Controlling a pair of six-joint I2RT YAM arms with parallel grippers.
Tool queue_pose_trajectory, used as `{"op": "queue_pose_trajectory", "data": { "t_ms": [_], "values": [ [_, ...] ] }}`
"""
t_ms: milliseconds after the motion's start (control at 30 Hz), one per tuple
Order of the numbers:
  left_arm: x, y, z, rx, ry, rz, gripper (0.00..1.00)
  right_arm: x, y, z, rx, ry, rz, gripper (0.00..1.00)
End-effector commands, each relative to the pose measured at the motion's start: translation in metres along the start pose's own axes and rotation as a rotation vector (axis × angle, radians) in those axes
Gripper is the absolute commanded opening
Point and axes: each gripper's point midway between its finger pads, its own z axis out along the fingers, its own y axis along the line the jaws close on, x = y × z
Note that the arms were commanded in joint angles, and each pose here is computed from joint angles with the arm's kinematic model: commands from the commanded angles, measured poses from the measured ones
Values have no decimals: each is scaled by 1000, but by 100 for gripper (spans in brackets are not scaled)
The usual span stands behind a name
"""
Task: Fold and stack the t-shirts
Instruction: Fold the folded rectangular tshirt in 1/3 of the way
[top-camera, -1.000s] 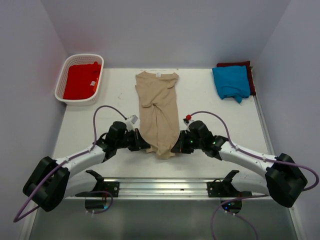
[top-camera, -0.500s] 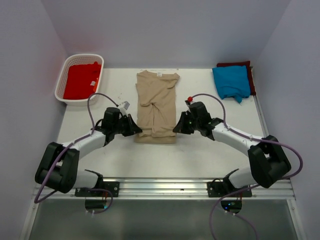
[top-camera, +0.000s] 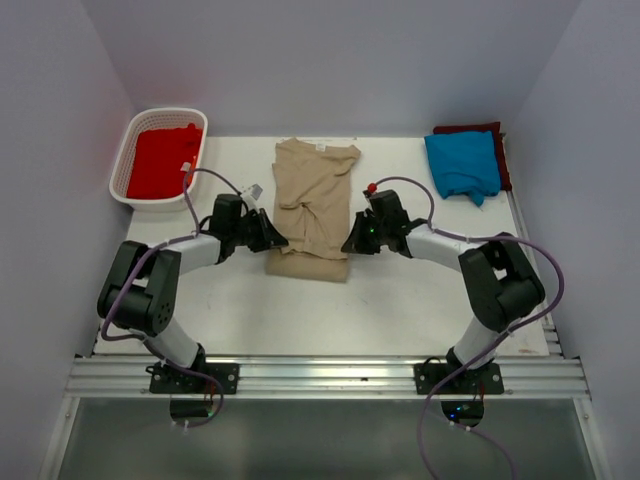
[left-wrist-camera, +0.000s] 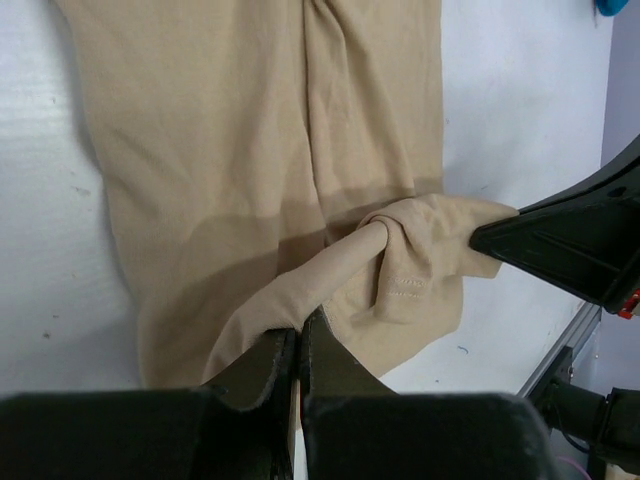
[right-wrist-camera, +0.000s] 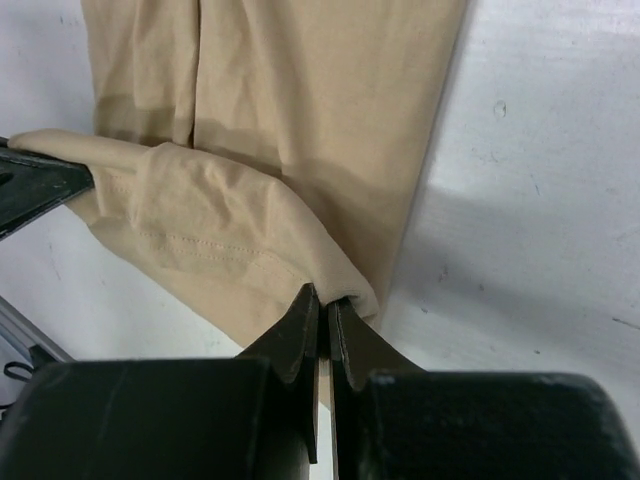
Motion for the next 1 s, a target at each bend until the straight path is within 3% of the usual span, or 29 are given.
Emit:
{"op": "queue_pose_trajectory", "data": {
  "t_ms": [0, 233, 300, 333, 367, 400, 467, 533, 567, 733, 967],
  "values": [
    [-45, -24, -4, 87, -109, 88, 0, -40, 26, -1, -88, -92, -39, 0],
    [-70, -25, 12, 136, -85, 40, 0, -74, 24, 13, -93, -107, 37, 0],
    [-91, -24, 24, 169, -70, 10, 0, -101, 31, 14, -127, -137, 78, 0],
    [-105, -19, 26, 172, -78, -9, 0, -117, 40, 15, -174, -168, 135, 8],
    [-133, -34, 25, 228, -102, 0, 9, -130, 40, 24, -204, -179, 178, 26],
    [-136, -19, 39, 212, -76, -52, 18, -147, 38, 22, -237, -210, 225, 42],
    [-173, -29, 30, 283, -128, -91, 51, -177, 46, 17, -314, -305, 299, 70],
    [-204, -47, 7, 375, -239, -30, 80, -190, 46, 11, -306, -353, 291, 81],
    [-206, -52, 0, 388, -254, -29, 100, -194, 52, 5, -318, -360, 276, 84],
    [-202, -67, -30, 385, -302, 39, 100, -182, 52, -11, -319, -377, 201, 85],
    [-132, -17, -15, 248, -187, -35, 100, -130, 38, -26, -283, -294, 146, 80]
  ]
}}
